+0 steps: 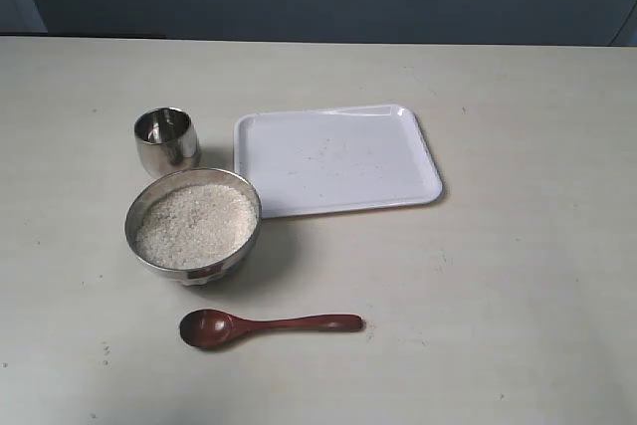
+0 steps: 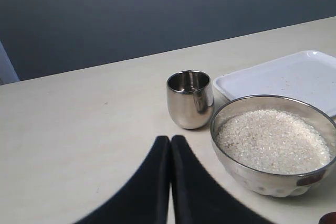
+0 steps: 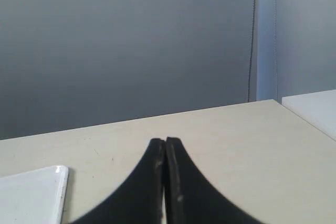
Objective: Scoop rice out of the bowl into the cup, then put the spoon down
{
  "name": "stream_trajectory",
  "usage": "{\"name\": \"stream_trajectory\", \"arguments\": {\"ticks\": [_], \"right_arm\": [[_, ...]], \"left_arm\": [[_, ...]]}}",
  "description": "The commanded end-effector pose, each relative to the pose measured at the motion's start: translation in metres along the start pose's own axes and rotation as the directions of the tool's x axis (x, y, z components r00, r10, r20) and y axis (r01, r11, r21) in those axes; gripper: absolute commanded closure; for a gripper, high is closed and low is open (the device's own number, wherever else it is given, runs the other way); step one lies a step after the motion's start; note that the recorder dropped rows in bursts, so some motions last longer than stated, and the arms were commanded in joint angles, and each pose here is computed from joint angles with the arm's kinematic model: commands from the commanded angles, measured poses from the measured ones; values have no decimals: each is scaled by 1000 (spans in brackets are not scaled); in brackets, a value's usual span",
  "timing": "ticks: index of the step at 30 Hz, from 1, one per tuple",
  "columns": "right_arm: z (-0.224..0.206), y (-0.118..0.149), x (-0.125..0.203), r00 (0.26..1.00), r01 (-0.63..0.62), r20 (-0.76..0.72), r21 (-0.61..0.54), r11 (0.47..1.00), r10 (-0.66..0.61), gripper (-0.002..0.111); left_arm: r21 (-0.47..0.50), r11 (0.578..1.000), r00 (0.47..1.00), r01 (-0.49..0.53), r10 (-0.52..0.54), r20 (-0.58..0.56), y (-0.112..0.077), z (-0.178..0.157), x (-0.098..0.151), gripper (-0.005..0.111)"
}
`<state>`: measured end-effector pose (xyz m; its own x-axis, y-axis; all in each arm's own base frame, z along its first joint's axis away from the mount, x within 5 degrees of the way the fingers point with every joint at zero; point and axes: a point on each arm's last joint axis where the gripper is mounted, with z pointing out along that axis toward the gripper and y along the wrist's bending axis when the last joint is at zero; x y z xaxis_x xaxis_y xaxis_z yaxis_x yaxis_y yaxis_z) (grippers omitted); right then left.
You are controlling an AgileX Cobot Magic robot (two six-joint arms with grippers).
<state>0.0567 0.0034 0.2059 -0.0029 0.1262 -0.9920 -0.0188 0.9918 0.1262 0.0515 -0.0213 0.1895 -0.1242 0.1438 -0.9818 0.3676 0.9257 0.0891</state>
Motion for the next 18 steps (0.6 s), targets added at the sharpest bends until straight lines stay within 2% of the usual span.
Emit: {"name": "stream_trajectory", "arguments": {"ticks": [1, 7, 9, 10, 11, 13, 15, 18], "right_arm": [[0, 0, 0, 1000, 9, 9, 2, 1000, -9, 109], [0, -4, -6, 997, 6, 70, 38, 999, -8, 109], [-2, -9, -13, 980, -122, 164, 75, 990, 109, 109], [-3, -12, -17, 951, -246, 215, 81, 966, 224, 109], [-4, -16, -20, 903, -368, 269, 83, 926, 335, 109], [-6, -23, -23, 814, -518, 356, 85, 851, 460, 109], [-9, -29, -26, 769, -567, 420, 101, 818, 481, 109], [-12, -34, -29, 745, -581, 476, 120, 805, 467, 109]], "left_arm": [[-1, 1000, 1000, 2, -2, 21, 0, -1, -2, 106], [-1, 1000, 1000, 2, -2, 21, 0, -1, -2, 106], [-1, 1000, 1000, 2, -2, 21, 0, -1, -2, 106], [-1, 1000, 1000, 2, -2, 21, 0, -1, -2, 106], [-1, 1000, 1000, 2, -2, 21, 0, -1, -2, 106], [-1, 1000, 1000, 2, -2, 21, 0, -1, -2, 106], [-1, 1000, 1000, 2, -2, 21, 0, -1, -2, 106], [-1, 1000, 1000, 2, -2, 21, 0, -1, -2, 106]]}}
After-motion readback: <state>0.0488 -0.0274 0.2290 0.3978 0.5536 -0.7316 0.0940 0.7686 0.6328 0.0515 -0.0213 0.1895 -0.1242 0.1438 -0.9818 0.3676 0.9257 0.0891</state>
